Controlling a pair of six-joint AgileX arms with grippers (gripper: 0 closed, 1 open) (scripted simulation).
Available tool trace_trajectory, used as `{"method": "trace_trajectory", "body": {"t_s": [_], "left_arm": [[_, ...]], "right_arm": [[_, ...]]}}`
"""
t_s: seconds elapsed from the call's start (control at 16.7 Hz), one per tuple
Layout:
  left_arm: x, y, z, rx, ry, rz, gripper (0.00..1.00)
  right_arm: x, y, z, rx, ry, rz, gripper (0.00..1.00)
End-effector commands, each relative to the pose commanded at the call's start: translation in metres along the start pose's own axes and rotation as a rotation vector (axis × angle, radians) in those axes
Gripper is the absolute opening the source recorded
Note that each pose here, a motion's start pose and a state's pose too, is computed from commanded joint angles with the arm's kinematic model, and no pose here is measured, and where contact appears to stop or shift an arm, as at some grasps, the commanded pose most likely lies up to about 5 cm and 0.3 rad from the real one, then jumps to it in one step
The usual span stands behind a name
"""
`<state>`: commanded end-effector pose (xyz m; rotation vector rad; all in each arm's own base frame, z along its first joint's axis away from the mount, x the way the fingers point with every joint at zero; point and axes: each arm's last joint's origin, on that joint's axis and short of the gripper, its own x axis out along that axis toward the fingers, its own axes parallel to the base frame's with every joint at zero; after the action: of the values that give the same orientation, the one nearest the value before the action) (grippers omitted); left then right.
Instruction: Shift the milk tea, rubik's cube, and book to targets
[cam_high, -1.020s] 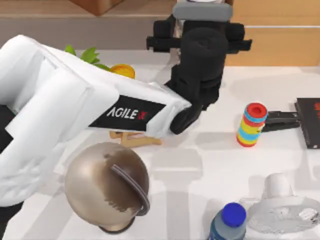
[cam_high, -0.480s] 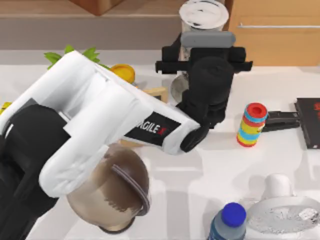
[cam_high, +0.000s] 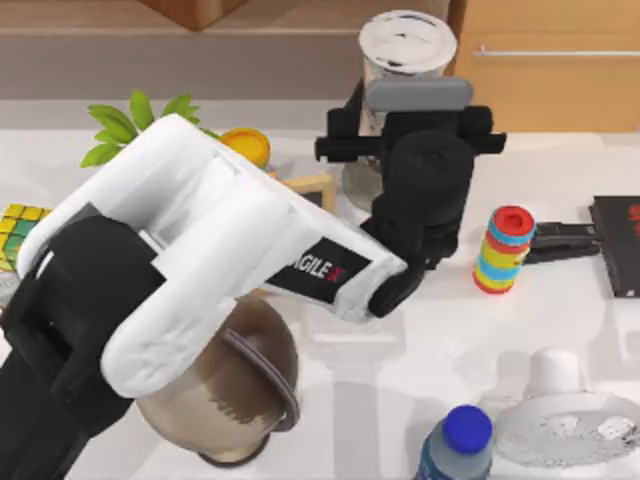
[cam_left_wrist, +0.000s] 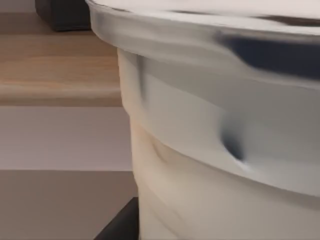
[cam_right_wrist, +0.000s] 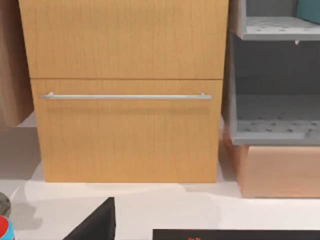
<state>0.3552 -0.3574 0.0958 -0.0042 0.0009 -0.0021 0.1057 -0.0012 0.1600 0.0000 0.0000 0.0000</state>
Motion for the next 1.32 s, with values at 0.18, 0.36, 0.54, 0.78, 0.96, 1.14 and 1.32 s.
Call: {"method": "trace_trajectory", "body": {"t_s": [0.18, 0.36, 0.54, 0.78, 0.96, 1.14, 1.32], "left_arm": [[0.0046, 0.0051, -0.0114, 0.000, 0.003, -0.015, 0.00], [0.0064, 0.0082, -0.0149, -0.001, 0.005, -0.030, 0.00], [0.0064, 0.0082, -0.0149, -0.001, 0.005, -0.030, 0.00], [0.0064, 0.0082, -0.0149, -0.001, 0.005, -0.030, 0.30], [0.0064, 0.0082, -0.0149, -0.001, 0.005, -0.030, 0.53], [0.0064, 0.0082, -0.0149, -0.001, 0.005, -0.030, 0.75], [0.0064, 0.0082, -0.0149, -0.001, 0.005, -0.030, 0.98]], "right_arm": [[0.0000, 0.0000, 0.0000, 0.000, 0.000, 0.000, 1.00], [0.0000, 0.0000, 0.0000, 0.000, 0.000, 0.000, 1.00], [0.0000, 0.0000, 0.0000, 0.000, 0.000, 0.000, 1.00], [0.0000, 0.0000, 0.0000, 0.000, 0.000, 0.000, 1.00], [0.0000, 0.0000, 0.0000, 0.000, 0.000, 0.000, 1.00], [0.0000, 0.0000, 0.0000, 0.000, 0.000, 0.000, 1.00], [0.0000, 0.0000, 0.0000, 0.000, 0.000, 0.000, 1.00]]}}
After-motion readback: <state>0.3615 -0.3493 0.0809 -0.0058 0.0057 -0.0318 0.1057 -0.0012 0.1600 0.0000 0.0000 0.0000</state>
